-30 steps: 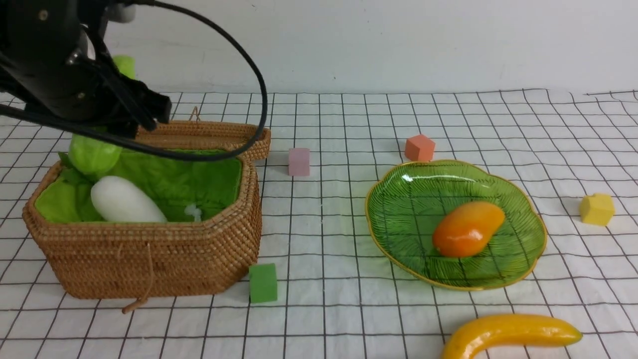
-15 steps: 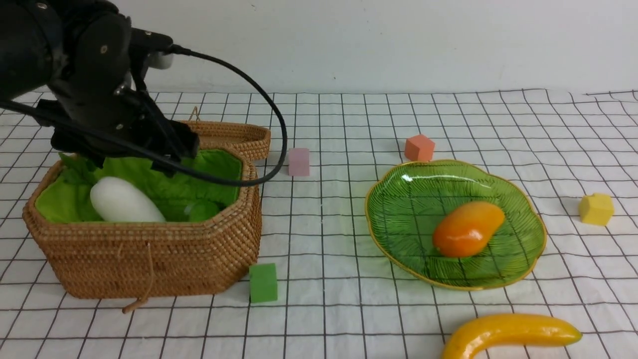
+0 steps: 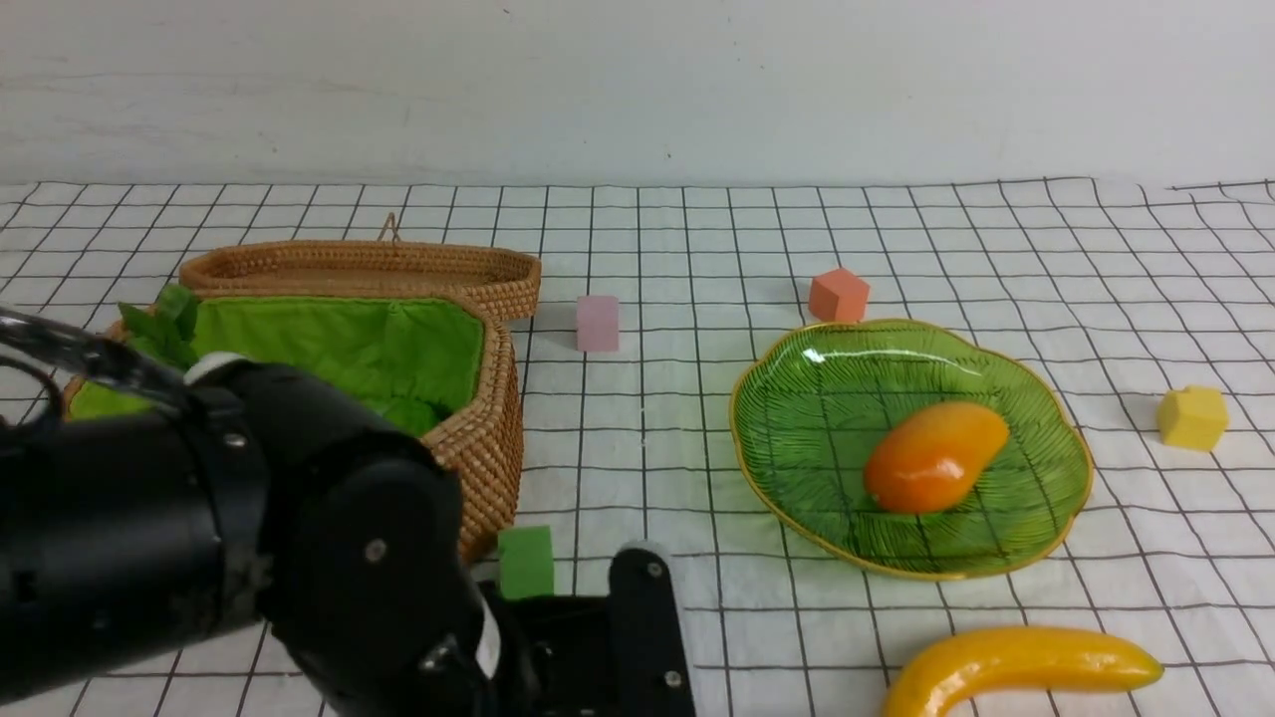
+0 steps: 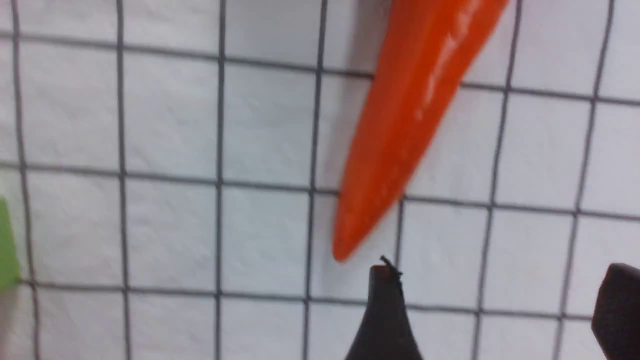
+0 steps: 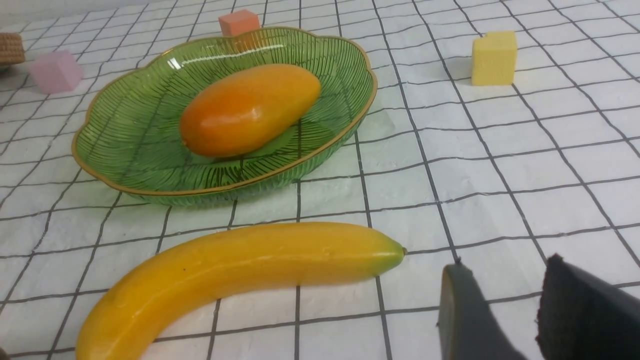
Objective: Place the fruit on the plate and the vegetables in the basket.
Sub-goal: Use the left arm to grab a carrot and put it into the left basket
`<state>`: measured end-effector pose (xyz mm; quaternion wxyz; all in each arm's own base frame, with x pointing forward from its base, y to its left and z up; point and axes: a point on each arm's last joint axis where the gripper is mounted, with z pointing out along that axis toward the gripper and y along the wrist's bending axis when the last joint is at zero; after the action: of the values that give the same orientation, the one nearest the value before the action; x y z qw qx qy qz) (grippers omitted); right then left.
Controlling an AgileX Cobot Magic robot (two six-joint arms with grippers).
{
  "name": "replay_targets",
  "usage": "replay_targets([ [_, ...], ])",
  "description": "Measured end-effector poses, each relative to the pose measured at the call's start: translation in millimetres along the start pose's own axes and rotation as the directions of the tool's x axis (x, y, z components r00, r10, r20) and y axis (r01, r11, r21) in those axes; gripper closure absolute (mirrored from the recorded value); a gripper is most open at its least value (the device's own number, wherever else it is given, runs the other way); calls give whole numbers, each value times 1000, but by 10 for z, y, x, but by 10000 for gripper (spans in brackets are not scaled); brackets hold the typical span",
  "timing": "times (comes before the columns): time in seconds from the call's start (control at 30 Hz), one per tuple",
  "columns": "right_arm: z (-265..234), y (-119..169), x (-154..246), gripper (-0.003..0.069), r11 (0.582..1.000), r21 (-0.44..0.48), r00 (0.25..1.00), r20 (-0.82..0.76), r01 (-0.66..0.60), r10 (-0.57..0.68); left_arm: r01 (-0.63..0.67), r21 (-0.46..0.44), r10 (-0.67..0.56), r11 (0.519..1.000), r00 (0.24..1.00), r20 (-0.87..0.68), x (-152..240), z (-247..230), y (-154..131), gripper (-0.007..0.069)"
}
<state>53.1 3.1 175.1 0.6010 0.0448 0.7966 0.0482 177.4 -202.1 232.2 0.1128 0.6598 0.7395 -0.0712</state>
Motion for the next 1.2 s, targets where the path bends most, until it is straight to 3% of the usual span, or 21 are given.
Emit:
replay_targets([
  [0.17, 0, 0, 0, 414, 1000, 0, 1000, 0, 0, 0, -27, -31, 29, 999, 999, 46, -120, 255, 98, 115],
  [0.43, 0, 0, 0, 414, 1000, 0, 1000, 0, 0, 0, -10, 82, 3, 997, 996, 87, -237, 834, 142, 130],
  [0.53, 0, 0, 0, 414, 1000, 0, 1000, 0, 0, 0, -15, 98, 8, 995, 997, 79, -250, 879, 149, 195],
  [0.6, 0, 0, 0, 414, 1000, 0, 1000, 0, 0, 0, -38, 101, 33, 994, 998, 58, -258, 883, 167, 321],
  [0.67, 0, 0, 0, 414, 1000, 0, 1000, 0, 0, 0, -49, 115, 46, 992, 999, 29, -260, 865, 174, 384],
  [0.77, 0, 0, 0, 414, 1000, 0, 1000, 0, 0, 0, -62, 197, 79, 978, 994, -79, -209, 778, 131, 371],
  [0.87, 0, 0, 0, 414, 1000, 0, 1000, 0, 0, 0, -76, 212, 107, 974, 984, -142, -173, 659, 127, 371],
  [0.97, 0, 0, 0, 414, 1000, 0, 1000, 0, 0, 0, -81, 105, 105, 991, 963, -249, -110, 258, 197, 371],
  [1.07, 0, 0, 0, 414, 1000, 0, 1000, 0, 0, 0, -16, -138, -26, 990, 954, -298, 35, -234, 451, 371],
  [1.1, 0, 0, 0, 414, 1000, 0, 1000, 0, 0, 0, -16, -154, -30, 988, 955, -296, 48, -268, 474, 371],
  [1.13, 0, 0, 0, 414, 1000, 0, 1000, 0, 0, 0, 39, -283, -117, 958, 957, -264, 153, -536, 653, 371],
  [1.17, 0, 0, 0, 414, 1000, 0, 1000, 0, 0, 0, 142, -420, -235, 896, 955, -180, 349, -844, 901, 371],
  [1.2, 0, 0, 0, 414, 1000, 0, 1000, 0, 0, 0, 194, -469, -287, 862, 948, -135, 461, -952, 1015, 371],
])
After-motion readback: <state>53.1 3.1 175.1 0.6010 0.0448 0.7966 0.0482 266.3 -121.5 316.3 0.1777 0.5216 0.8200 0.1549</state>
